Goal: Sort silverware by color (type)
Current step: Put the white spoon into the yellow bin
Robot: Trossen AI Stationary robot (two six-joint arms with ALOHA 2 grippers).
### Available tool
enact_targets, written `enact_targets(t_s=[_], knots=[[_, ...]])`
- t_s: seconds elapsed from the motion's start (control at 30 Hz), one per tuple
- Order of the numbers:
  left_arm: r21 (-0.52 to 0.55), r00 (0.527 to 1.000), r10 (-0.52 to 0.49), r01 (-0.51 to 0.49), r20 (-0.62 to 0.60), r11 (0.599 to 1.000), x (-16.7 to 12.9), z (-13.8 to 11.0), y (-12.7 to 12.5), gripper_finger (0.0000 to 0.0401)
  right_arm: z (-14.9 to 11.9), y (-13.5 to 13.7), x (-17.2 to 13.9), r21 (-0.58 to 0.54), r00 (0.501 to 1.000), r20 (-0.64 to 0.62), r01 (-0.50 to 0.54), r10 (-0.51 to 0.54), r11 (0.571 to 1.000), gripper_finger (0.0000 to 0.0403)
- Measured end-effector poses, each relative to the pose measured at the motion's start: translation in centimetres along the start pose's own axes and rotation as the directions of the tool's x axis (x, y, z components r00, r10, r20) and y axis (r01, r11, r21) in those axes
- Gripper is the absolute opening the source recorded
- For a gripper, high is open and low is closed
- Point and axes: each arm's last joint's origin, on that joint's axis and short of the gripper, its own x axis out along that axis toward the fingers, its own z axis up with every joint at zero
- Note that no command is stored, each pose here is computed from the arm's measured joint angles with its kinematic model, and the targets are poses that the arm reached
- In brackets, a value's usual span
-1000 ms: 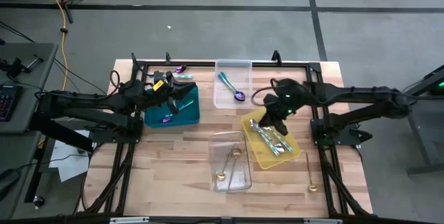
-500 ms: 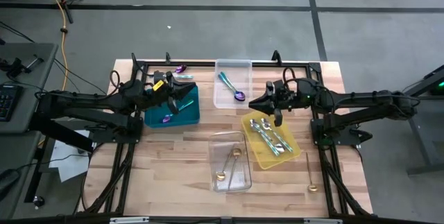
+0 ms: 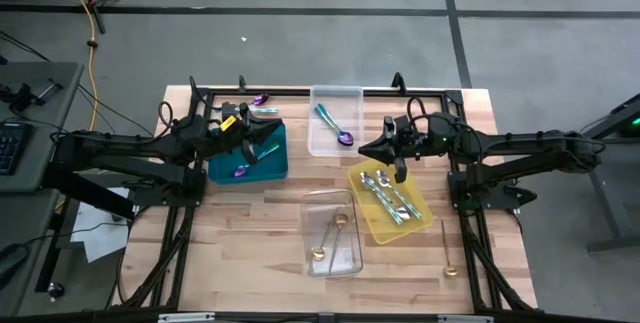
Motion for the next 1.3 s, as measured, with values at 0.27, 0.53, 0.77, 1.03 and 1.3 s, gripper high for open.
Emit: enact_targets(t_s=[0.27,0.53,0.77,1.03,1.3], knots=[[0.000,1.000,0.000,0.000,0.000,1.000,0.0,0.0,0.0,0.0000,0.0,0.0,0.0,-0.023,1.000,0.000,0.000,0.000,1.000,0.0002],[0.000,1.000,0.000,0.000,0.000,1.000,0.0,0.0,0.0,0.0000,0.0,0.0,0.0,-0.025,1.000,0.000,0.000,0.000,1.000,0.0001],[-0.002,1.000,0.005,-0.005,0.005,1.000,0.0,0.0,0.0,0.0000,0.0,0.0,0.0,-0.025,1.000,0.000,0.000,0.000,1.000,0.0000],[-0.053,0.972,0.232,-0.233,-0.036,0.971,1.3,2.1,1.5,0.0016,-0.1,0.0,0.0,-0.020,1.000,-0.007,0.002,-0.002,1.000,0.0000],[0.039,0.728,0.496,-0.545,-0.472,0.837,3.4,5.7,10.2,0.0094,-0.4,-0.2,0.0,-0.012,0.999,-0.043,0.015,-0.015,1.000,0.0000]])
